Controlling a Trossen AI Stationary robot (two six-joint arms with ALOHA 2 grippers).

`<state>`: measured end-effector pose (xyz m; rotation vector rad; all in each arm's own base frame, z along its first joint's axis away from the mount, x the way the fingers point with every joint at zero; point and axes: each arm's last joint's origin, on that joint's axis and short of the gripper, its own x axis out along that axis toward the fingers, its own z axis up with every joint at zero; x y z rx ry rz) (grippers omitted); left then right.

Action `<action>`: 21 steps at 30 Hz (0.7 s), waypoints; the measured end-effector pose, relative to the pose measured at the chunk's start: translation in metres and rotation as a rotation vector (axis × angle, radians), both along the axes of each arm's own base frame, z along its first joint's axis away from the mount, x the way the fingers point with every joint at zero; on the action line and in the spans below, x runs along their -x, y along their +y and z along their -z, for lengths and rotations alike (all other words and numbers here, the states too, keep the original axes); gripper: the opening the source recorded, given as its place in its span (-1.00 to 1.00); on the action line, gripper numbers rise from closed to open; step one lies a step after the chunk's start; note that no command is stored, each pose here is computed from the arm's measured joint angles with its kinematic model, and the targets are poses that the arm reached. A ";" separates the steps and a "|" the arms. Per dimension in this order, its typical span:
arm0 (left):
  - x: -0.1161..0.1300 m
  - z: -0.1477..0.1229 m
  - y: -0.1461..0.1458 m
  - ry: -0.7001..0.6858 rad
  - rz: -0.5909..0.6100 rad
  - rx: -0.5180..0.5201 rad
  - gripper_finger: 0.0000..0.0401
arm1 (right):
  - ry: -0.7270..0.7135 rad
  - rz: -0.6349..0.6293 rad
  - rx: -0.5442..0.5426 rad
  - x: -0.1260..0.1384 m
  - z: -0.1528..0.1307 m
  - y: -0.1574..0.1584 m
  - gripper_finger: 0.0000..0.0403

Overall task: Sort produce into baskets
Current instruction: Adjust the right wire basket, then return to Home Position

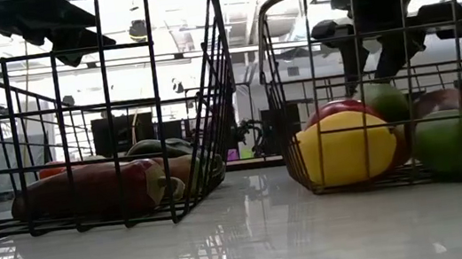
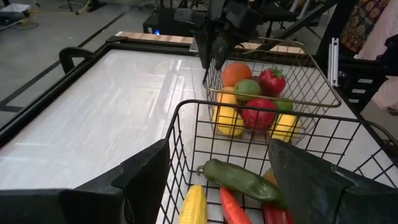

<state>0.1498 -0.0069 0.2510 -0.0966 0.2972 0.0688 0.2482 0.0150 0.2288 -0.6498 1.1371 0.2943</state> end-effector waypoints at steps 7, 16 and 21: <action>-0.001 -0.007 0.001 -0.056 -0.035 0.008 0.31 | -0.164 0.273 -0.102 -0.006 -0.018 -0.009 -0.04; 0.005 -0.014 0.006 -0.085 -0.184 -0.112 0.31 | -0.344 0.419 -0.281 0.010 -0.046 -0.025 0.05; 0.019 -0.023 0.008 -0.158 -0.198 -0.121 0.31 | -0.512 0.452 -0.383 0.033 -0.049 -0.030 0.05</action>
